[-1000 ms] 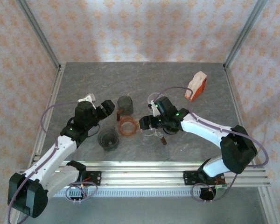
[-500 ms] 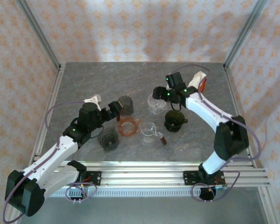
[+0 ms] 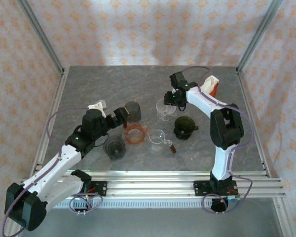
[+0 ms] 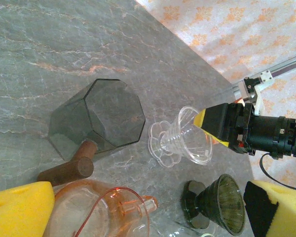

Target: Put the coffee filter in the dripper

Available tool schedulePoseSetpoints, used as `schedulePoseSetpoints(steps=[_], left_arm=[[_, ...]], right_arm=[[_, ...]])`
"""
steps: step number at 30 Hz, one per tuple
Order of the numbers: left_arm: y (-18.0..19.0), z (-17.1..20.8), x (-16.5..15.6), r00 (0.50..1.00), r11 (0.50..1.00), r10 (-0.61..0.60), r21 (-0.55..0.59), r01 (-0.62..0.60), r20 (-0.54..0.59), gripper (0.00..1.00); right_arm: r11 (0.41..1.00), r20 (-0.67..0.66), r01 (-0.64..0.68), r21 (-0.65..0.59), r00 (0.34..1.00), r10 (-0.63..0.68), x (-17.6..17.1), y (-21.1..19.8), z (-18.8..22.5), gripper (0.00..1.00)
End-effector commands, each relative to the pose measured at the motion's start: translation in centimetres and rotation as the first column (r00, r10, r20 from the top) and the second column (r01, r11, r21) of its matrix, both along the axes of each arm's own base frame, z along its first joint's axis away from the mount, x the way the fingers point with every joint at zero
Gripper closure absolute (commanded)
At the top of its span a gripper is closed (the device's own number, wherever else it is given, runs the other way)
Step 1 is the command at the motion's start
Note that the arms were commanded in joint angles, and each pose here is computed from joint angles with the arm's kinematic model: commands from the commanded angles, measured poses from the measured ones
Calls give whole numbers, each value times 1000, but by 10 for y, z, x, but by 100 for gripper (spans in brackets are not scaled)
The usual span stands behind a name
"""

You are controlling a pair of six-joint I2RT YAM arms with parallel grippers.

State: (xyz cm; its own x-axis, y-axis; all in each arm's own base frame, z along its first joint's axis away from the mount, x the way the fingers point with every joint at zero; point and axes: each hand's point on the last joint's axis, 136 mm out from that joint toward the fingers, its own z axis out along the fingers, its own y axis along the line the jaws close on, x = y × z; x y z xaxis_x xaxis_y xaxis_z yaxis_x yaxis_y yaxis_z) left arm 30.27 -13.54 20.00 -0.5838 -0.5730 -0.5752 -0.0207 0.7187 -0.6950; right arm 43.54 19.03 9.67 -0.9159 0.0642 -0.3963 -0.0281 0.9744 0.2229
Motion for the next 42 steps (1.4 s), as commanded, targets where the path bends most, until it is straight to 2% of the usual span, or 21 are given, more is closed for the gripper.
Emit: schedulePoseSetpoints(steps=[1, 5, 11, 16, 25, 30, 34, 42], left_arm=[[0, 14, 1, 999, 1000, 0, 9, -1, 37, 1], [-1, 12, 1, 1000, 1000, -2, 8, 2, 31, 1], [-4, 17, 0, 999, 1000, -11, -20, 12, 39, 1], [-6, 22, -1, 999, 999, -19, -39, 21, 45, 0], [-4, 30, -2, 998, 999, -9, -47, 12, 60, 1], [-4, 36, -1, 998, 999, -9, -45, 12, 66, 0], [-3, 37, -2, 997, 999, -9, -42, 12, 70, 1], [-3, 31, -2, 998, 999, -2, -49, 5, 68, 1]], right_arm=[[1000, -12, -1, -29, 1000, 1, -3, -6, -4, 60], [1000, -11, -7, -27, 1000, 6, -6, -7, -3, 79], [1000, -11, -16, 10, 1000, 16, -9, -2, -1, 100], [999, 30, -4, 44, 1000, 3, -11, -1, 16, 100], [991, 185, 21, 131, 982, -45, -33, -11, 96, 100], [973, 203, -3, 229, 978, -45, -72, -6, 124, 100], [963, 200, -87, 256, 979, 36, -116, 12, 137, 100], [922, 112, -187, 338, 981, 158, -184, 39, 131, 100]])
